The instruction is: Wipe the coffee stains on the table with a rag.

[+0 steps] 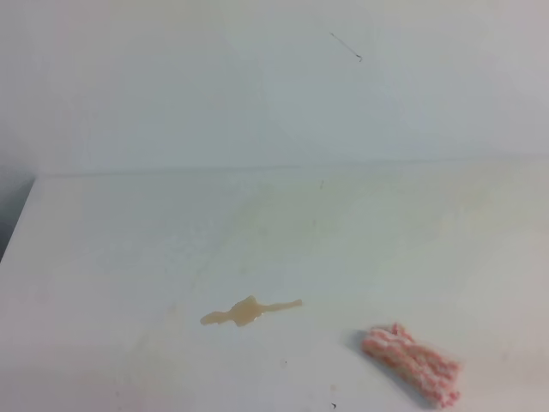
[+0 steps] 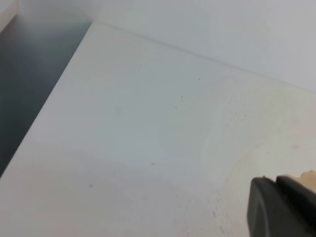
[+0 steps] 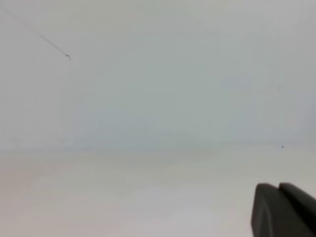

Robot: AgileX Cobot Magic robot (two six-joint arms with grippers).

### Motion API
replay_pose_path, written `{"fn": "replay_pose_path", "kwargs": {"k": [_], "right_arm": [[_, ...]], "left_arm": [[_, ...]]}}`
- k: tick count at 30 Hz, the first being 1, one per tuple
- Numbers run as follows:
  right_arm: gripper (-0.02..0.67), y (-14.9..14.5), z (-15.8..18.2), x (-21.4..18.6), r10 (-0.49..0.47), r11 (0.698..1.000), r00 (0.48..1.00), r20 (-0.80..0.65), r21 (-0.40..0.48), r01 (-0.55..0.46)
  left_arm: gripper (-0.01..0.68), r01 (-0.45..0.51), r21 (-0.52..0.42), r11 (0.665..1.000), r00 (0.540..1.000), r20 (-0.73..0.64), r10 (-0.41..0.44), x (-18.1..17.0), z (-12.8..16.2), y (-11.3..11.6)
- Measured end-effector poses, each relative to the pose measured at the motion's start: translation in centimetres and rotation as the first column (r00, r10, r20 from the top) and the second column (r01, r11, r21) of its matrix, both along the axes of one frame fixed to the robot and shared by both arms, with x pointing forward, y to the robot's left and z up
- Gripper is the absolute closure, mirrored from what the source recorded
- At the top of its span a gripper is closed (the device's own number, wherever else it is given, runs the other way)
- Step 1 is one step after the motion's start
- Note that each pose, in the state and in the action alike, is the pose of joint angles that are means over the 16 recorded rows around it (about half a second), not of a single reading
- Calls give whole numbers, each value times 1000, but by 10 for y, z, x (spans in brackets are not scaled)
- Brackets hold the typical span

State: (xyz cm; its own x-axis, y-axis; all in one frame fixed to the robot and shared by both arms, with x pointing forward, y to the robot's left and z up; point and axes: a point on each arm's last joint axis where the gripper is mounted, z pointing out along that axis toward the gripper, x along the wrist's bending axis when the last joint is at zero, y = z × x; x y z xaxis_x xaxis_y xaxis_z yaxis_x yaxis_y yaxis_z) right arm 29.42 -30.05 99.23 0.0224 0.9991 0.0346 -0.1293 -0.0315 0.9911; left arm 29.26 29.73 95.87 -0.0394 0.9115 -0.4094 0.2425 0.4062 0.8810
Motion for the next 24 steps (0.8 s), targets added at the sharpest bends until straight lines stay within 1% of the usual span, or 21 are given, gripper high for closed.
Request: {"fn": "replay_pose_path", "kwargs": {"k": [3, 7, 12, 14, 16, 18, 20, 22, 24], "right_arm": [[652, -1, 3, 0, -7, 1000, 1000, 30, 14, 6], [652, -4, 14, -3, -40, 998, 987, 153, 44, 33], [652, -7, 40, -12, -74, 996, 937, 342, 71, 53], [652, -7, 54, -17, -74, 996, 912, 404, 83, 44], [652, -6, 69, -20, -63, 995, 897, 437, 92, 25], [652, -5, 84, -21, -44, 996, 901, 431, 94, 4], [652, -3, 99, -18, -21, 995, 925, 380, 93, -16], [652, -1, 114, -11, 4, 996, 959, 282, 87, -30], [652, 1, 128, 1, 24, 997, 990, 141, 73, -35]], "left_arm": [[674, 0, 0, 1000, 1000, 0, 0, 0, 0, 0], [674, 0, 0, 1000, 1000, 0, 0, 0, 0, 0], [674, 1, 0, 1000, 1000, 0, -1, 0, 0, 0], [674, 1, 0, 1000, 1000, 0, -1, 0, 0, 0], [674, 1, 0, 1000, 1000, 0, -1, 0, 0, 0], [674, 2, 0, 1000, 1000, 0, -2, 0, 0, 0], [674, 2, 0, 1000, 1000, 0, -2, 0, 0, 0], [674, 2, 0, 1000, 1000, 0, -2, 0, 0, 0], [674, 2, 0, 1000, 1000, 0, -2, 0, 0, 0]]}}
